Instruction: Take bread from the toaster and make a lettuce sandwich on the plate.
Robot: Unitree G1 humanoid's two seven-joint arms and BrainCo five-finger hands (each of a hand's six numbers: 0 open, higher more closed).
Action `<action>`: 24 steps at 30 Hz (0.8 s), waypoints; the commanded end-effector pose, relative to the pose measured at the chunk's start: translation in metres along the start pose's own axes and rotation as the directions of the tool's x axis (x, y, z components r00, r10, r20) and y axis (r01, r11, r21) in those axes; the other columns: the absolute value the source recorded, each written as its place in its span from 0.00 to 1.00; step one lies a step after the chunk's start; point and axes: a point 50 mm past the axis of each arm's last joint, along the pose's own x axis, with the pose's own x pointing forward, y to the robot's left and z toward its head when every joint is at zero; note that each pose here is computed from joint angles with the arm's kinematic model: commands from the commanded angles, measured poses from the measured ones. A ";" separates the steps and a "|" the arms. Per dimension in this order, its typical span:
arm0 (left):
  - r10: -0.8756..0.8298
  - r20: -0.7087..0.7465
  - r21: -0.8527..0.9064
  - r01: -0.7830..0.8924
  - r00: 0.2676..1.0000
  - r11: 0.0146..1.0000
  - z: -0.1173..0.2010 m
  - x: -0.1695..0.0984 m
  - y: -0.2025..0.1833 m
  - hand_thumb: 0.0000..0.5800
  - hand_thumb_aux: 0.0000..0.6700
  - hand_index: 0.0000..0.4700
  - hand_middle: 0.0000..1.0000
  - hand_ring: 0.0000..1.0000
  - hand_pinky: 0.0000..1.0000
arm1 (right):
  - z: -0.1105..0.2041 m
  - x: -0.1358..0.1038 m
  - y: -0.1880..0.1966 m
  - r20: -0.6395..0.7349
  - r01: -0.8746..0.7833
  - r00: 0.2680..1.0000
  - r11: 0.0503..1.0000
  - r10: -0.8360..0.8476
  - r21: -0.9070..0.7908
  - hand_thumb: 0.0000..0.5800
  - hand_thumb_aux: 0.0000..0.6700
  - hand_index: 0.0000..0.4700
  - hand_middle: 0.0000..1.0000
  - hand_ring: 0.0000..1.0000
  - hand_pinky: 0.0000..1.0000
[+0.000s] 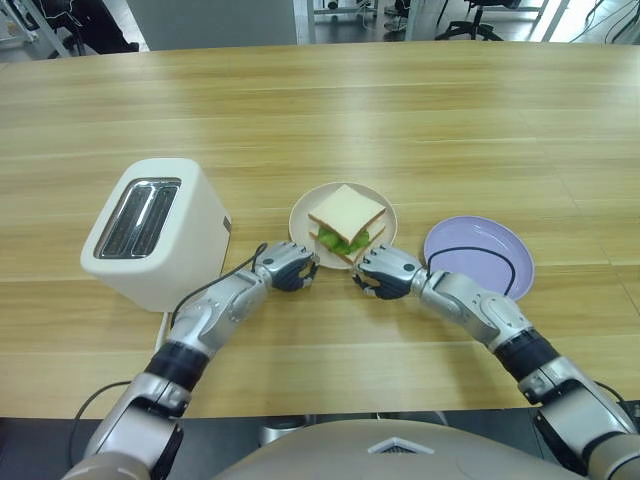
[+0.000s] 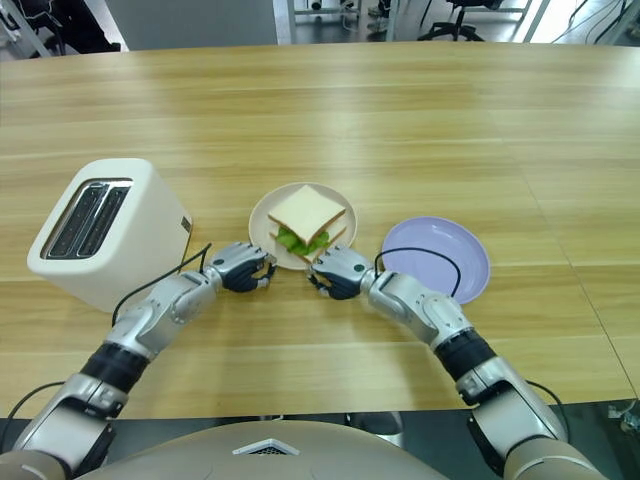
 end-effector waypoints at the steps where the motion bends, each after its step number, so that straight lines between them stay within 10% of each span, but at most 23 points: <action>1: 0.010 -0.030 0.009 -0.010 1.000 1.000 -0.008 0.011 0.003 1.00 1.00 0.98 1.00 1.00 1.00 | -0.010 0.009 -0.005 -0.022 0.015 1.000 1.000 -0.016 -0.027 1.00 1.00 0.98 1.00 1.00 1.00; 11: 0.091 0.030 -0.053 -0.089 0.995 0.995 0.004 -0.039 0.010 1.00 1.00 0.98 1.00 1.00 1.00 | -0.003 -0.017 -0.028 0.046 0.161 0.985 0.979 -0.168 0.125 1.00 1.00 0.98 1.00 1.00 1.00; 13: 0.173 0.047 -0.192 -0.161 0.984 0.968 0.014 -0.067 0.013 0.99 0.89 0.88 1.00 1.00 1.00 | 0.006 -0.036 -0.039 0.075 0.235 0.961 0.928 -0.267 0.291 1.00 1.00 0.98 1.00 1.00 1.00; 14: 0.214 0.052 -0.264 -0.193 0.976 0.945 0.019 -0.079 0.015 0.90 0.69 0.67 1.00 1.00 1.00 | 0.010 -0.044 -0.044 0.074 0.266 0.946 0.884 -0.316 0.384 1.00 1.00 0.98 1.00 1.00 1.00; 15: 0.255 0.060 -0.344 -0.220 0.965 0.913 0.023 -0.090 0.017 0.00 0.00 0.00 0.47 0.47 0.47 | 0.012 -0.053 -0.049 0.066 0.292 0.929 0.832 -0.363 0.472 1.00 1.00 0.98 1.00 1.00 1.00; 16: 0.308 0.069 -0.440 -0.248 0.949 0.863 0.028 -0.101 0.020 0.00 0.00 0.00 0.00 0.00 0.00 | 0.015 -0.062 -0.054 0.059 0.316 0.907 0.764 -0.418 0.562 1.00 1.00 0.98 1.00 1.00 1.00; 17: 0.356 0.066 -0.538 -0.267 0.932 0.800 0.032 -0.111 0.022 0.00 0.00 0.00 0.00 0.00 0.00 | 0.018 -0.070 -0.058 0.045 0.326 0.885 0.686 -0.464 0.651 0.72 0.47 0.46 0.87 0.87 0.87; 18: 0.396 0.056 -0.620 -0.279 0.917 0.733 0.034 -0.119 0.023 0.00 0.00 0.00 0.00 0.00 0.00 | 0.020 -0.077 -0.061 0.032 0.320 0.865 0.601 -0.500 0.732 0.00 0.00 0.00 0.51 0.51 0.51; 19: 0.437 0.056 -0.697 -0.278 0.898 0.661 0.038 -0.127 0.024 0.00 0.00 0.00 0.00 0.00 0.00 | 0.022 -0.085 -0.064 0.023 0.305 0.841 0.509 -0.540 0.805 0.00 0.00 0.00 0.07 0.07 0.07; 24: 0.640 0.034 -0.886 -0.273 0.768 0.375 0.052 -0.149 0.023 0.00 0.00 0.00 0.00 0.00 0.00 | 0.022 -0.111 -0.058 -0.049 0.241 0.780 0.228 -0.624 0.943 0.00 0.00 0.00 0.00 0.00 0.00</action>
